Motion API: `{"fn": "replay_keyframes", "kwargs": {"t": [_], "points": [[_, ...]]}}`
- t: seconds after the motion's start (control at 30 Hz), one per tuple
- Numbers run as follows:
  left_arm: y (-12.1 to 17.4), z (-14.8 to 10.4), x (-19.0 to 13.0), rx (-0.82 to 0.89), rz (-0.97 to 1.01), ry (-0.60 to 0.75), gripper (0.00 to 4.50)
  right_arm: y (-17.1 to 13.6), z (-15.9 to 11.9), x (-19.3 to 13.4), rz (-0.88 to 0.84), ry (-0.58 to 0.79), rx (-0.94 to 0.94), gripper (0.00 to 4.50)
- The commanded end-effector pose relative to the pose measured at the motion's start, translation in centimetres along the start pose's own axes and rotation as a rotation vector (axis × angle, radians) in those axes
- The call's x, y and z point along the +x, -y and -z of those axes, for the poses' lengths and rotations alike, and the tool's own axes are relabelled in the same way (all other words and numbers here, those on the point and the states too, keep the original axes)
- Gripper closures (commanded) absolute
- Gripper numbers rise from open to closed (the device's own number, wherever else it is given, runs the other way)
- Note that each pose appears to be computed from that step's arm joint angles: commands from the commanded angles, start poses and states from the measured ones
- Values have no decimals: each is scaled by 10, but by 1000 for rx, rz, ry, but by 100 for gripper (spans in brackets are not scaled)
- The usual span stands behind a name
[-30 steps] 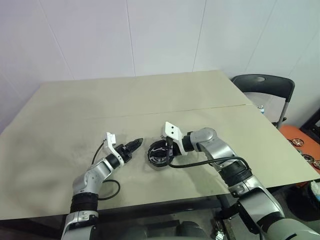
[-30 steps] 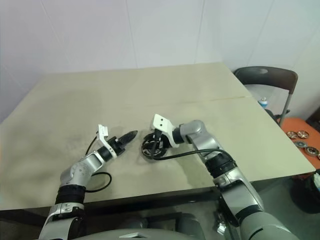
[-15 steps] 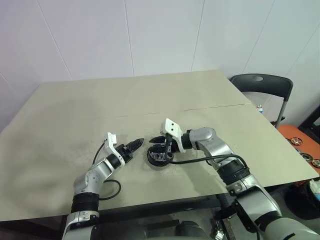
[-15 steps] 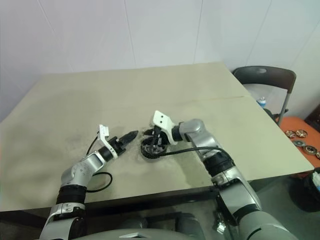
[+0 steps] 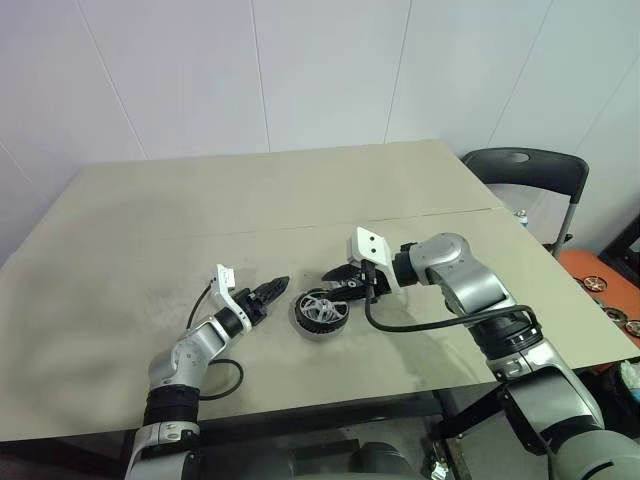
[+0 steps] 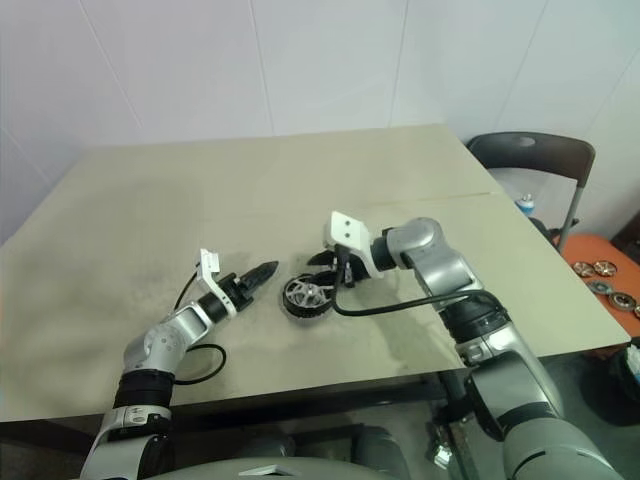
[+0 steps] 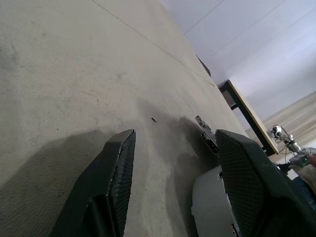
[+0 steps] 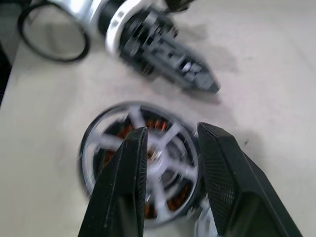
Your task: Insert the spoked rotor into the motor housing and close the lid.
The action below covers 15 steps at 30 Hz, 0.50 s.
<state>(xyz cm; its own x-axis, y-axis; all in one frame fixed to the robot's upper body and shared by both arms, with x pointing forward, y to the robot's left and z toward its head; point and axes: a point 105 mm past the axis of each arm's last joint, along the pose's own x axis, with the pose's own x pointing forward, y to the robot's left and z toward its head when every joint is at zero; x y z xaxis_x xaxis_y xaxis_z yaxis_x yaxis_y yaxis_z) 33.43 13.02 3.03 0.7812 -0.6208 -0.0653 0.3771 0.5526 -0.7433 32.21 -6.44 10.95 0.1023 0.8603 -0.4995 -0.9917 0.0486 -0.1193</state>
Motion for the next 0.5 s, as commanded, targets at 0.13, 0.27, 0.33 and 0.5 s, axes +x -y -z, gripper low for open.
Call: {"fn": "replay_keyframes", "kwargs": {"t": [0.13, 0.27, 0.33, 0.5], "points": [[6, -3, 2, 18, 22, 4, 175, -13, 2, 9, -49, -27, -5, 282], [7, -2, 2, 18, 22, 3, 175, -13, 2, 14, -40, -28, -3, 282], [7, -2, 1, 18, 21, 3, 175, -11, 4, 16, -28, -42, -6, 282], [7, -2, 1, 17, 21, 3, 175, -8, 8, 21, 2, -64, -8, 282]]}}
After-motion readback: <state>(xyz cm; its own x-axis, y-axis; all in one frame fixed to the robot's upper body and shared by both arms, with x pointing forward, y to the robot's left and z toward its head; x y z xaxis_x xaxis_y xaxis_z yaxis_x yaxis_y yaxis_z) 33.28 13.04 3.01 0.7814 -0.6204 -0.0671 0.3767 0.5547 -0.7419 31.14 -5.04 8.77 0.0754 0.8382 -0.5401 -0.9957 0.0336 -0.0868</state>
